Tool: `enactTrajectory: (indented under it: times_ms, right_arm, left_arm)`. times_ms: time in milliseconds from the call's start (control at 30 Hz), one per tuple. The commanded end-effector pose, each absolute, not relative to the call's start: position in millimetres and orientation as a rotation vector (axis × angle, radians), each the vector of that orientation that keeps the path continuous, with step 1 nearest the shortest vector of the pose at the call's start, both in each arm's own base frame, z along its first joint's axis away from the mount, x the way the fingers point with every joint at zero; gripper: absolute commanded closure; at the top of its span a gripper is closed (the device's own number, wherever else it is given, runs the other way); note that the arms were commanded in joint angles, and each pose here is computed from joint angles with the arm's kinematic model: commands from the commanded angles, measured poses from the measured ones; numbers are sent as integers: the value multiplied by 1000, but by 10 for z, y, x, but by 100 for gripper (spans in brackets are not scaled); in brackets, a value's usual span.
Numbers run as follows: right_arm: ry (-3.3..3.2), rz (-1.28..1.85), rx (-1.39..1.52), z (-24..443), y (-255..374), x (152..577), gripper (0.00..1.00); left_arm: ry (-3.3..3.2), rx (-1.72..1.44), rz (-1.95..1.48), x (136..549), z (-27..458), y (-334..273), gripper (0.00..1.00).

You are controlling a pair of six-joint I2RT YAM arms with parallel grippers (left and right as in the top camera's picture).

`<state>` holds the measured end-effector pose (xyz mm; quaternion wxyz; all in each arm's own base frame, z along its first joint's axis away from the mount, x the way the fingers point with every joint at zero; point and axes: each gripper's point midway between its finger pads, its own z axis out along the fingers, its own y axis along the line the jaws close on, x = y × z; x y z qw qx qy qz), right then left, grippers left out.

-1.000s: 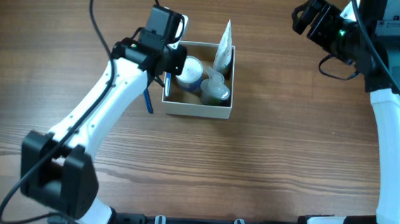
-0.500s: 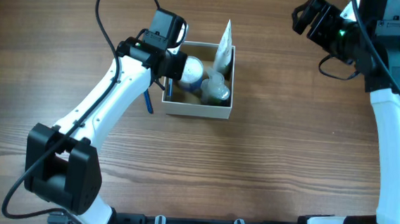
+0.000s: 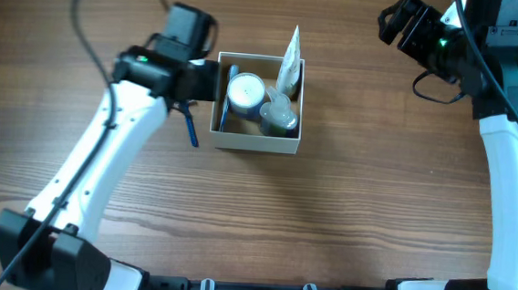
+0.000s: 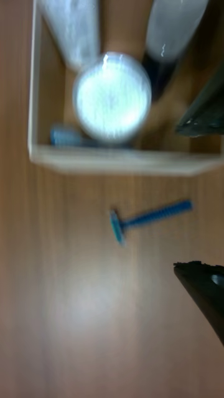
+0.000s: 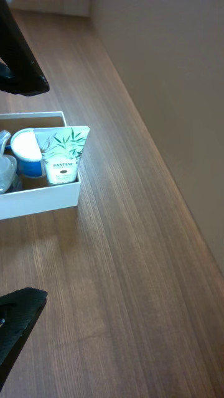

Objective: Pack container
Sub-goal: 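Move the left gripper to the blue razor and grasp its handle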

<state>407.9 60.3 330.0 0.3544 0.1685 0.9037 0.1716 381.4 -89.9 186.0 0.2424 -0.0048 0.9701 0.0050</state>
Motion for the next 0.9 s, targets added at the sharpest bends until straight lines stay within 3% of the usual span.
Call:
enactTrajectory:
  times_ms: [0,400,600,867]
  right_arm:
    - [2332,455,443,3314,614,4079,0]
    - [2332,455,443,3314,614,4080,0]
    - [2332,455,443,3314,614,4079,0]
    - [2332,455,444,3314,614,4080,0]
  left_arm:
    - [2770,-366,-17,3756,1452,-489,33]
    - [3027,-489,-146,3779,249,-467,35]
    - [3060,-496,-141,3786,30,-475,36]
    - [3077,-500,-134,3774,-61,-473,53]
